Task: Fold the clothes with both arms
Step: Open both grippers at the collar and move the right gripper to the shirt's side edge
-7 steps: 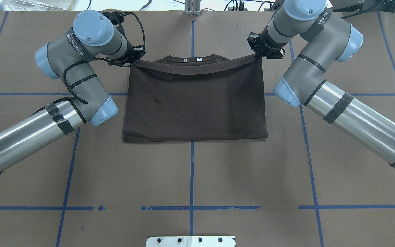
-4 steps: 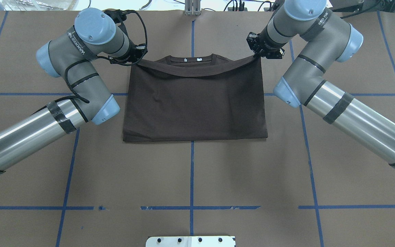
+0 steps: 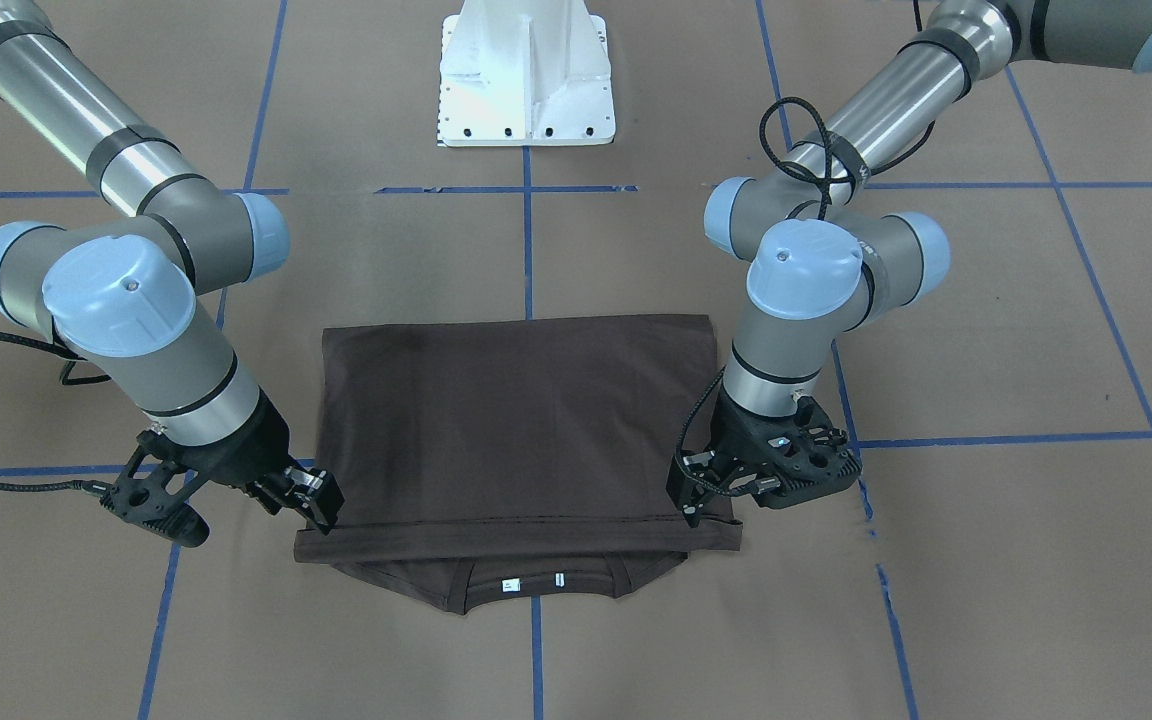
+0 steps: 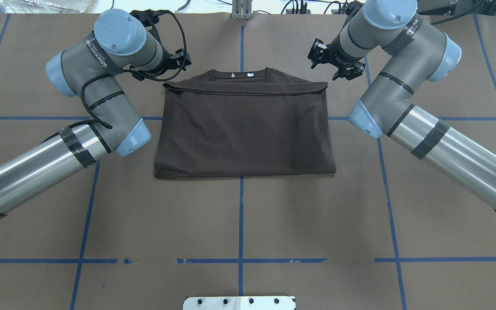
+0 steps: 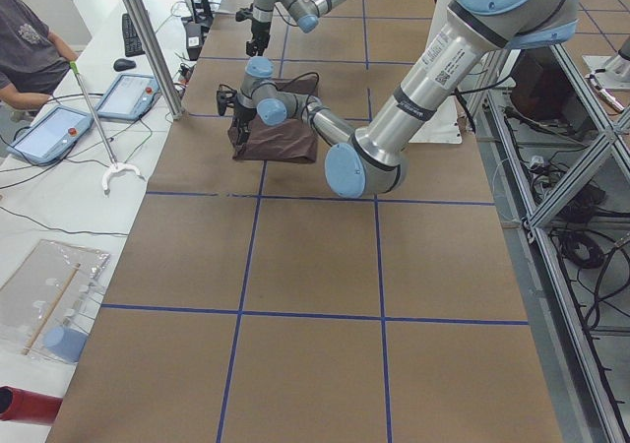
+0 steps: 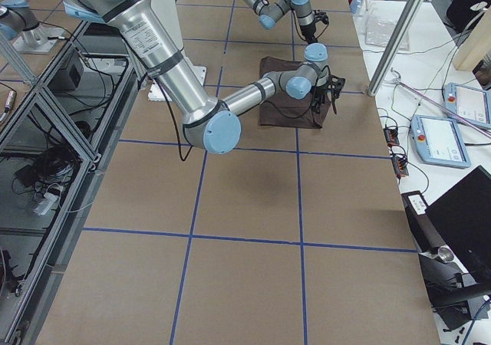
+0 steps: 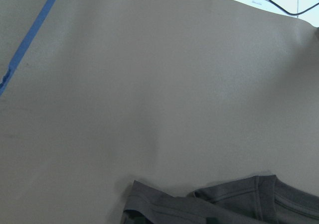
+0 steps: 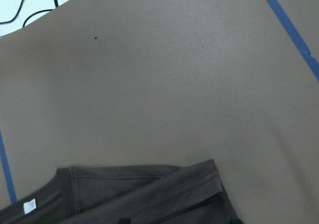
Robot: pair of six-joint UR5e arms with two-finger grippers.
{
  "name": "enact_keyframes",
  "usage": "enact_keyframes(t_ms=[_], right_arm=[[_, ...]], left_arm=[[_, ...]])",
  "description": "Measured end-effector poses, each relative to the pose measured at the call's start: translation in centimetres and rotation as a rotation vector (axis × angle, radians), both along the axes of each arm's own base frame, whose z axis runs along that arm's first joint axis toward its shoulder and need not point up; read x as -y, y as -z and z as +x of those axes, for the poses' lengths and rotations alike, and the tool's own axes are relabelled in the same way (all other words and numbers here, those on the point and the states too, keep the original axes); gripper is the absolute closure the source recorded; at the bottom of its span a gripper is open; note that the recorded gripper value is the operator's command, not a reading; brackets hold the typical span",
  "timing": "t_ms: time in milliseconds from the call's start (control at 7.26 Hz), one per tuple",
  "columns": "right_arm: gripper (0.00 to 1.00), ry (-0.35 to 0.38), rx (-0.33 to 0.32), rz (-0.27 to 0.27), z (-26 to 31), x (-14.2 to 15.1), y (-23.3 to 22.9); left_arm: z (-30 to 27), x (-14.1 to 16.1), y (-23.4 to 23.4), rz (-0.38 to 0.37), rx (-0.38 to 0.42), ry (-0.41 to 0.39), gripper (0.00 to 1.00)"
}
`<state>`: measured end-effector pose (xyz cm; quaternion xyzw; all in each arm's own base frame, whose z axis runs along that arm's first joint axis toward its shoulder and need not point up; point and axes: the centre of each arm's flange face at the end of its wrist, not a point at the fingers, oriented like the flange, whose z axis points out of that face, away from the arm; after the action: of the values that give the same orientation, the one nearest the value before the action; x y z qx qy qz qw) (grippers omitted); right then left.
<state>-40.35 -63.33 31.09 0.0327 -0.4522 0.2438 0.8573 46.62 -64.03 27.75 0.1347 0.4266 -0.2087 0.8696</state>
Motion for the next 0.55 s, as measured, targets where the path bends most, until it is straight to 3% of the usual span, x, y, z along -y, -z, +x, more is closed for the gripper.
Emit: enact_keyframes(t_ms=[275, 551], right_arm=[[0.00, 0.039, 0.027, -0.002, 0.7, -7.6, -2.4], [0.01, 0.073, -0.010, -0.025, -1.0, -15.5, -6.3]], left_arm=[[-0.1, -0.4, 0.8, 0.006, -0.011, -0.001, 0.00], [-0.2, -0.5, 0.8, 0.003, -0.013, 0.002, 0.00]])
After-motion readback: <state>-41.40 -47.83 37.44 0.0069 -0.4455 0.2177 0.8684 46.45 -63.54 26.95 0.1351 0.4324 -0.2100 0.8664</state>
